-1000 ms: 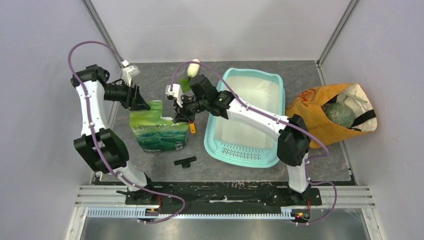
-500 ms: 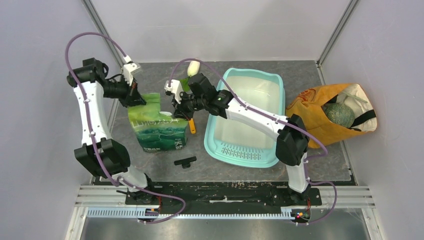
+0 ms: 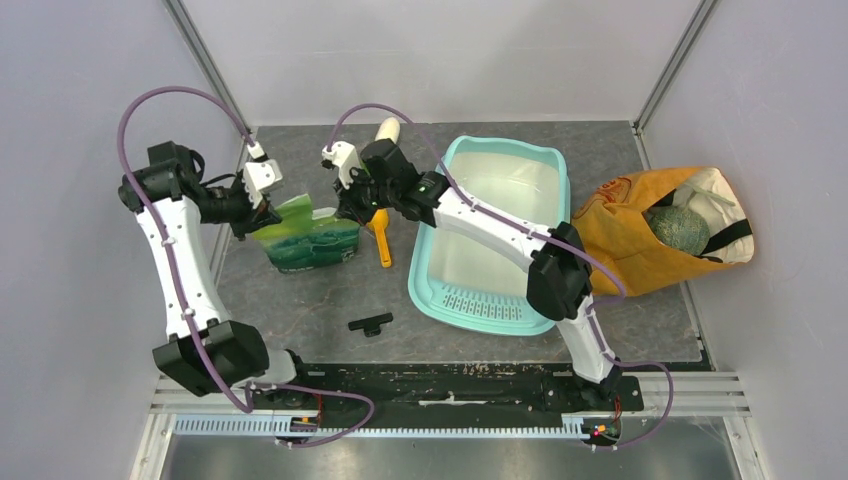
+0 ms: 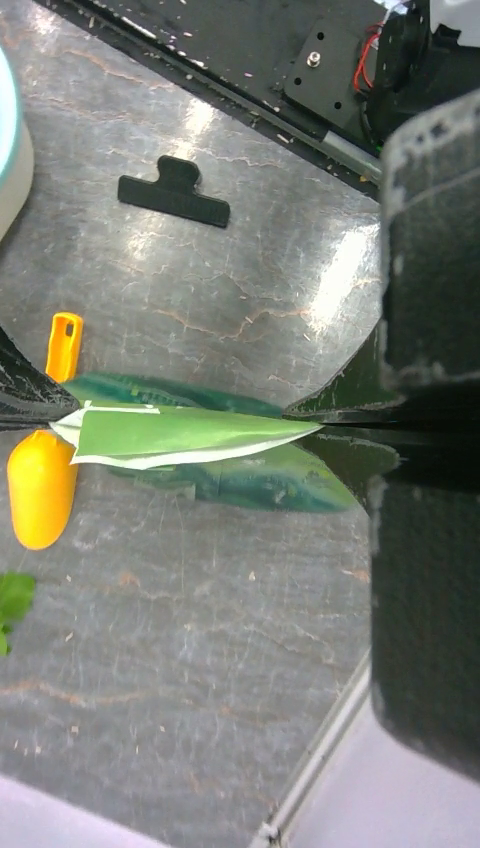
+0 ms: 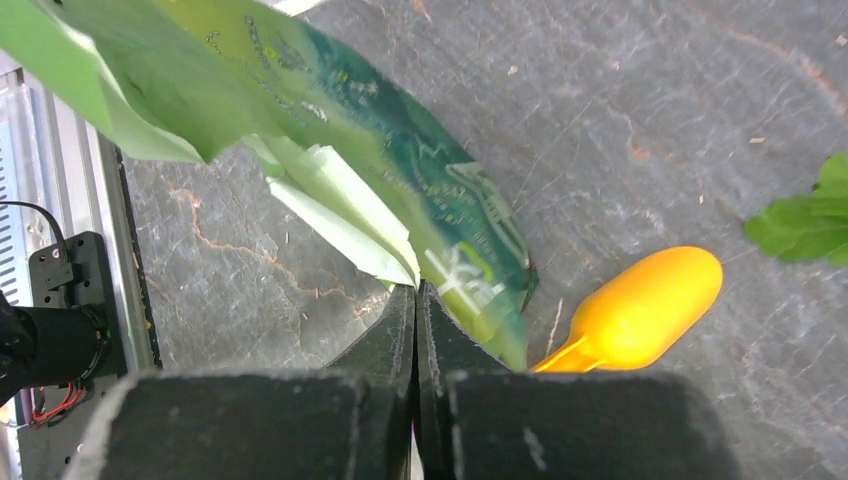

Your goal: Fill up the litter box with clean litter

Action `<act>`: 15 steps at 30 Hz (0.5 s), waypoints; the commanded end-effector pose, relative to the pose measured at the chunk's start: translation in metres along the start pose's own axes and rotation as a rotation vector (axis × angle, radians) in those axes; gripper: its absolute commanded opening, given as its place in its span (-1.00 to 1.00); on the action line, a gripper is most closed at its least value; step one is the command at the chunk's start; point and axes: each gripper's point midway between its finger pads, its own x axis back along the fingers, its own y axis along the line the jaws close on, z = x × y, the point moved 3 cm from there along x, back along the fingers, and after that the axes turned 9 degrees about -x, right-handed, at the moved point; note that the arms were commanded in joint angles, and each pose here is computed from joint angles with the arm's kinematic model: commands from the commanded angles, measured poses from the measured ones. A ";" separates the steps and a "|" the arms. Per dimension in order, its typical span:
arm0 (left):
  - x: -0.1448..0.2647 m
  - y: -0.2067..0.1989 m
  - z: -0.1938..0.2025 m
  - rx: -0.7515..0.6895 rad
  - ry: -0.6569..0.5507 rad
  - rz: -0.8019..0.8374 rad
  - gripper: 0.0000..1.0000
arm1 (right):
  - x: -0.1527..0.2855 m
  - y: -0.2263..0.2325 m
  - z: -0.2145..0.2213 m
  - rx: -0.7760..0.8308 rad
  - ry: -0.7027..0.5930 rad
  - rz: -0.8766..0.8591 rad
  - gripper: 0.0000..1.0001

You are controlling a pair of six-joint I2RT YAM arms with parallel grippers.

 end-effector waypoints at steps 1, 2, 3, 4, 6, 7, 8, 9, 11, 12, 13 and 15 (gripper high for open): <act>-0.005 -0.001 0.011 -0.100 0.006 0.034 -0.96 | 0.001 0.010 -0.009 -0.038 -0.023 -0.020 -1.00; -0.003 0.002 0.009 -0.100 -0.002 0.027 -0.96 | 0.004 0.011 -0.015 -0.038 -0.040 -0.021 -1.00; 0.000 0.006 0.005 -0.106 -0.008 0.008 -0.96 | 0.006 0.013 -0.022 -0.046 -0.056 -0.023 -1.00; 0.004 0.013 0.000 -0.116 -0.012 -0.026 -0.96 | 0.010 0.017 -0.031 -0.062 -0.070 -0.028 -1.00; 0.011 0.024 -0.008 -0.140 -0.017 -0.099 -0.96 | 0.014 0.021 -0.045 -0.083 -0.091 -0.034 -1.00; 0.014 0.026 -0.011 -0.163 -0.017 -0.118 -0.96 | 0.017 0.025 -0.052 -0.099 -0.102 -0.043 -1.00; 0.017 0.026 -0.014 -0.193 -0.016 -0.132 -0.96 | 0.020 0.030 -0.057 -0.111 -0.108 -0.056 -1.00; 0.020 0.027 -0.017 -0.204 -0.019 -0.148 -0.96 | 0.023 0.033 -0.060 -0.124 -0.111 -0.062 -1.00; 0.021 0.021 -0.020 -0.219 -0.025 -0.144 -0.96 | 0.025 0.040 -0.059 -0.130 -0.105 -0.065 -1.00; 0.020 0.016 -0.020 -0.236 -0.023 -0.127 -0.96 | 0.024 0.041 -0.057 -0.130 -0.101 -0.061 -1.00; 0.017 0.010 -0.015 -0.242 -0.017 -0.103 -0.96 | 0.020 0.041 -0.049 -0.135 -0.084 -0.055 -1.00; 0.010 0.000 -0.002 -0.259 0.011 -0.070 -0.96 | 0.010 0.038 -0.031 -0.161 -0.042 -0.037 -1.00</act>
